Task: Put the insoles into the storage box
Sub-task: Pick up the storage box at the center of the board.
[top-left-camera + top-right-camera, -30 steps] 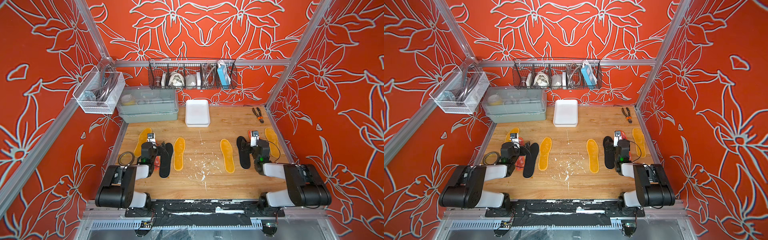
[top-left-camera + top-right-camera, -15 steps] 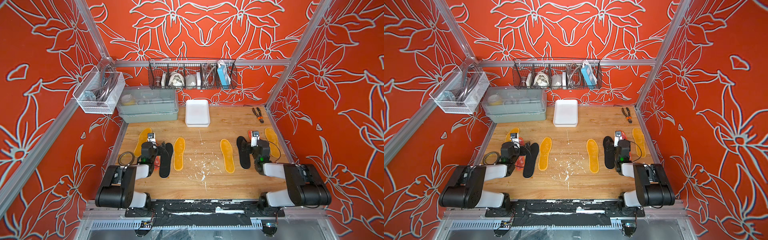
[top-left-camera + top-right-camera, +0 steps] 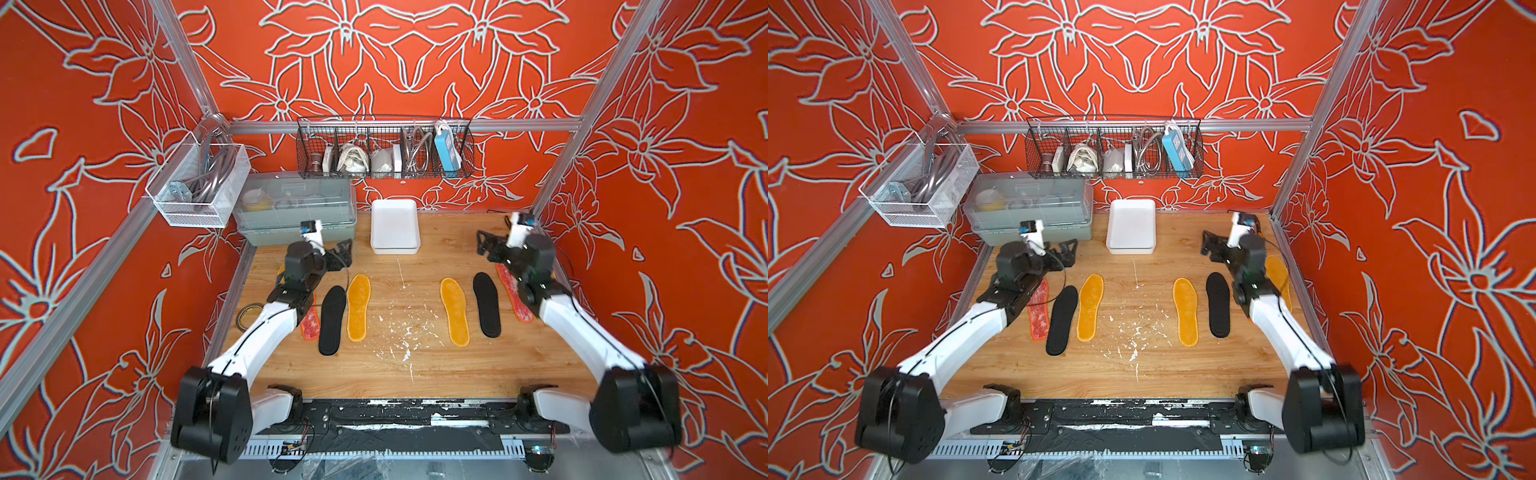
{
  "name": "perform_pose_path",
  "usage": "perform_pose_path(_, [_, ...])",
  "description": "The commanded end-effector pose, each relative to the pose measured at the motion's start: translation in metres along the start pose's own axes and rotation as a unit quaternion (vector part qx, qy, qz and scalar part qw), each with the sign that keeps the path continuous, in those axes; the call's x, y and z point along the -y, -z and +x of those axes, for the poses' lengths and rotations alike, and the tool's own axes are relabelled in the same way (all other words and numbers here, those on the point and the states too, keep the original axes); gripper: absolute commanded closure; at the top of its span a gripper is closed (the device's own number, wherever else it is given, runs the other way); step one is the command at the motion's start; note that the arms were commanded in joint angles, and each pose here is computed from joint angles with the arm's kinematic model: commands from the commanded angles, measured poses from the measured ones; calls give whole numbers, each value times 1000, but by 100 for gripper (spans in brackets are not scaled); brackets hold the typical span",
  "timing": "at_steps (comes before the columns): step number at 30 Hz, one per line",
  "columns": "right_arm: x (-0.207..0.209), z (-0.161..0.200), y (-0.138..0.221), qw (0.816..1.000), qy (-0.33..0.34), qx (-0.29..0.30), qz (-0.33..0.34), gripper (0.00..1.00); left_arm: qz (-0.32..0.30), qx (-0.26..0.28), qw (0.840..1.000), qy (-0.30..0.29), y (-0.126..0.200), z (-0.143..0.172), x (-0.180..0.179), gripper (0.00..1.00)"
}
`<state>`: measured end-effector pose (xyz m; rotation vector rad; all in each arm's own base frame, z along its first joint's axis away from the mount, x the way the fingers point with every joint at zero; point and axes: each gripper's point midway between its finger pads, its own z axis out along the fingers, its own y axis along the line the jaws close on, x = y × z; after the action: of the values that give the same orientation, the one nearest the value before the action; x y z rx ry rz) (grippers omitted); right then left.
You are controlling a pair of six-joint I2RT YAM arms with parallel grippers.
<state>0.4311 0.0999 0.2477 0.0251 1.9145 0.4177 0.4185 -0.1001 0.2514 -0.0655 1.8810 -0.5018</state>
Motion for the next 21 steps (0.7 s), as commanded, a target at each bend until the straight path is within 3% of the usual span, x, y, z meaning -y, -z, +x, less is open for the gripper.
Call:
perform_pose_path(1, [-25,55,-27,989,-1,-146,-31,11,39,-120,991,32,-35,40,17,13])
perform_pose_path(6, [-41,78,-87,974,27,-224,3,14,35,-233,971,25,-97,74,31,17])
perform_pose_path(11, [-40,98,-143,959,32,-280,32,21,-6,-269,963,15,-140,92,26,20])
perform_pose_path(21, [-31,112,-204,955,22,-290,65,28,-98,-281,955,3,-185,113,-8,23])
